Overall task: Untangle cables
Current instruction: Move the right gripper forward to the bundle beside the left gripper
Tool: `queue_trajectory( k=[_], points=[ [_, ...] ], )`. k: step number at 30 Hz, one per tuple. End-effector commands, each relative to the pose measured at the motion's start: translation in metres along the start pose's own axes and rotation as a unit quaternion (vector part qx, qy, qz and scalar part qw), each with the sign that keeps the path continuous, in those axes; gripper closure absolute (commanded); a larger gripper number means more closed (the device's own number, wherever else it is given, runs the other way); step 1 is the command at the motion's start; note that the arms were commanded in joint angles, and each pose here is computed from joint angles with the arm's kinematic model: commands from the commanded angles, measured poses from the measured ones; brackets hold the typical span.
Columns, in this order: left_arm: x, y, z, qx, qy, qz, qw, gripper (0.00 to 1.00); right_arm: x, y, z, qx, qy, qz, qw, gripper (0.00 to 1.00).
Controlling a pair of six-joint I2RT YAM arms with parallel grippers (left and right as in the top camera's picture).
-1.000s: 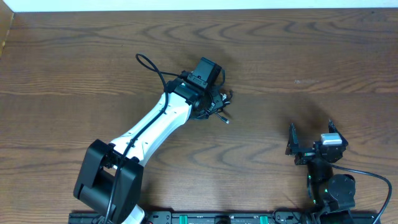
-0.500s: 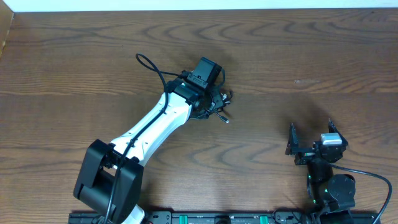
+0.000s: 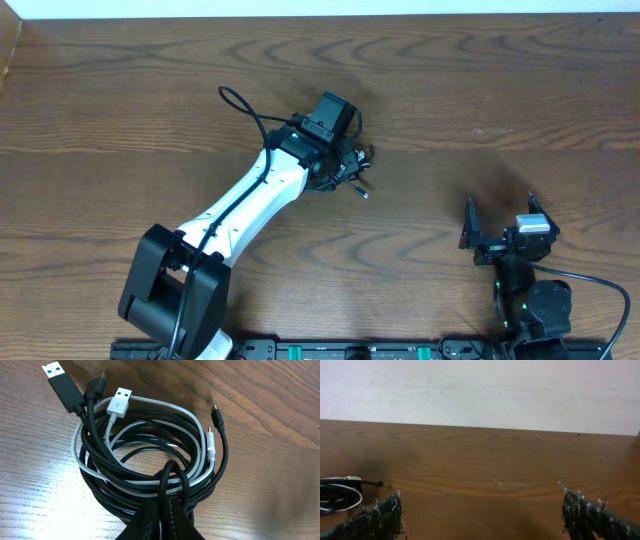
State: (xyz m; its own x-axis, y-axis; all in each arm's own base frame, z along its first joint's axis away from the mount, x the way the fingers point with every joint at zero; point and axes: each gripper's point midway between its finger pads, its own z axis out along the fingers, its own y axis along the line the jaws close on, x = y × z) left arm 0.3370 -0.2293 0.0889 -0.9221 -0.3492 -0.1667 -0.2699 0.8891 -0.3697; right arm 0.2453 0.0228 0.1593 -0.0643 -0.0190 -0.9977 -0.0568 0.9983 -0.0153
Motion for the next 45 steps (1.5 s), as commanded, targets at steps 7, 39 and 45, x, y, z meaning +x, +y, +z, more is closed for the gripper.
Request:
queue_trajectory(
  k=[7,39,45],
  points=[
    [0.007,-0.005,-0.004,0.015,0.019,0.007,1.000,0.93,0.001,0.005,0.000,-0.012,0.002,0.007,1.000,0.01],
    [0.006,-0.055,-0.012,0.136,0.034,0.032,0.990,0.93,-0.129,0.145,0.003,-0.411,0.190,0.213,0.866,0.01],
    [0.008,-0.058,-0.013,0.146,0.045,0.023,0.988,0.92,-0.096,0.158,0.017,-0.408,0.298,0.311,0.805,0.27]
  ],
)
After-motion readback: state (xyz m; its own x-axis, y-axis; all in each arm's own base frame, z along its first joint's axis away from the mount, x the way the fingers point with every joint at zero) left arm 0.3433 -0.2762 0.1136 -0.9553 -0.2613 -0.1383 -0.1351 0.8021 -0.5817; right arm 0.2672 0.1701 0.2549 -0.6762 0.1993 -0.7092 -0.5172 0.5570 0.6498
